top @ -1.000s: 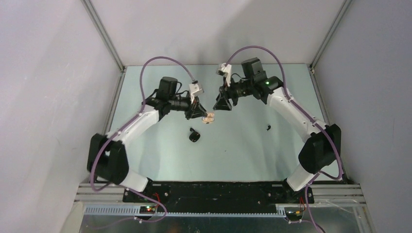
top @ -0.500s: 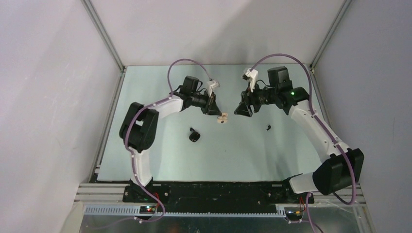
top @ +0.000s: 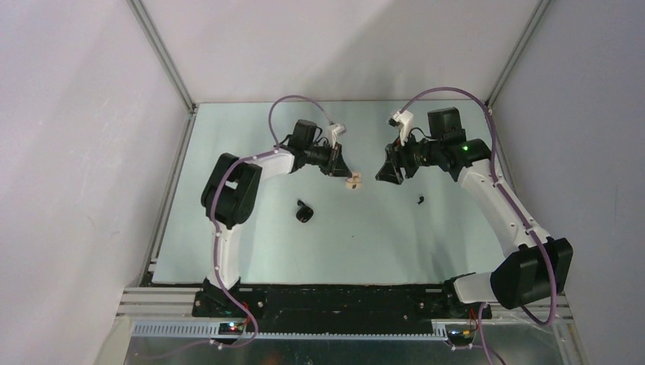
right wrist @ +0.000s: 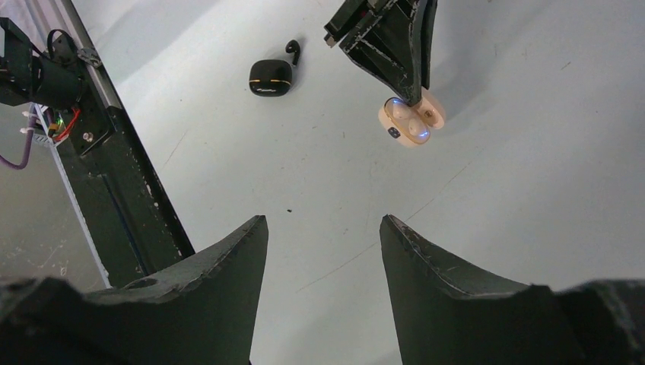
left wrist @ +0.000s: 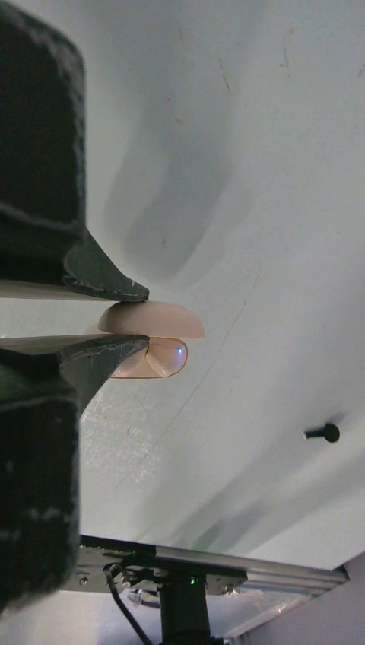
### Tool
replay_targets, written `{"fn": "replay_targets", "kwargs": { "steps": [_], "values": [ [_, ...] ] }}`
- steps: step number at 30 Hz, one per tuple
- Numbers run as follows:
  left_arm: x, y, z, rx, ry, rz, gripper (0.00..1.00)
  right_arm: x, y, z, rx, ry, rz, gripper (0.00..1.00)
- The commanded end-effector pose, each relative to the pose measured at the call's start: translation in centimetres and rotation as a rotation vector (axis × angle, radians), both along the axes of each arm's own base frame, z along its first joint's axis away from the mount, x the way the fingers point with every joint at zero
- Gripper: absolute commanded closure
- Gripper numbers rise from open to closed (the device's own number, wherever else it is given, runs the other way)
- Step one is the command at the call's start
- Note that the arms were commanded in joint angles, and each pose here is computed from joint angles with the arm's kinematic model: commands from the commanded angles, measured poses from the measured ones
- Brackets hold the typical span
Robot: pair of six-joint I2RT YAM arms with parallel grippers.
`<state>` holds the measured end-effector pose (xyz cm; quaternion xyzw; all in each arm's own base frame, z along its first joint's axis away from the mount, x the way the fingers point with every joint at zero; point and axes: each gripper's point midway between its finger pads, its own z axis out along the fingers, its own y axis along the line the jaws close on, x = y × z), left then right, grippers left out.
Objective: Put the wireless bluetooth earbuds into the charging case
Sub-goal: Close the charging case, then pick up the charging case at the center of the board.
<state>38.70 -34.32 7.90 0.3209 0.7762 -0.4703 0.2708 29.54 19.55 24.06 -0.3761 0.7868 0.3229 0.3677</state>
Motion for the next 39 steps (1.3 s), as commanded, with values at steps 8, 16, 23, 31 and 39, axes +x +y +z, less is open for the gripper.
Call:
{"fn": "replay_targets", "kwargs": {
  "steps": [8, 16, 23, 31, 39],
  "values": [
    [3.2, -0.5, -0.7, 0.058, 0.038, 0.126, 0.49, 0.7, -0.2, -0.8, -0.020, 0.001, -0.007, 0.39],
    [7.6, 1.7, 7.5, 0.013, -0.096, 0.225, 0.34, 1.3, -0.3, -1.1, -0.039, -0.031, 0.004, 0.38],
    [7.2, 10.0, 15.9, 0.089, -0.251, 0.461, 0.21, 2.3, -0.5, -0.7, -0.117, -0.164, 0.021, 0.35],
    [-2.6, 17.9, 13.2, 0.320, -0.122, 0.564, 0.06, 5.9, 0.7, -0.6, -0.079, -0.179, -0.156, 0.28],
    [-8.0, 19.7, 3.3, 0.480, 0.095, 0.536, 0.14, 5.0, 3.0, -3.3, -0.017, 0.021, -0.175, 0.25]
  ]
}}
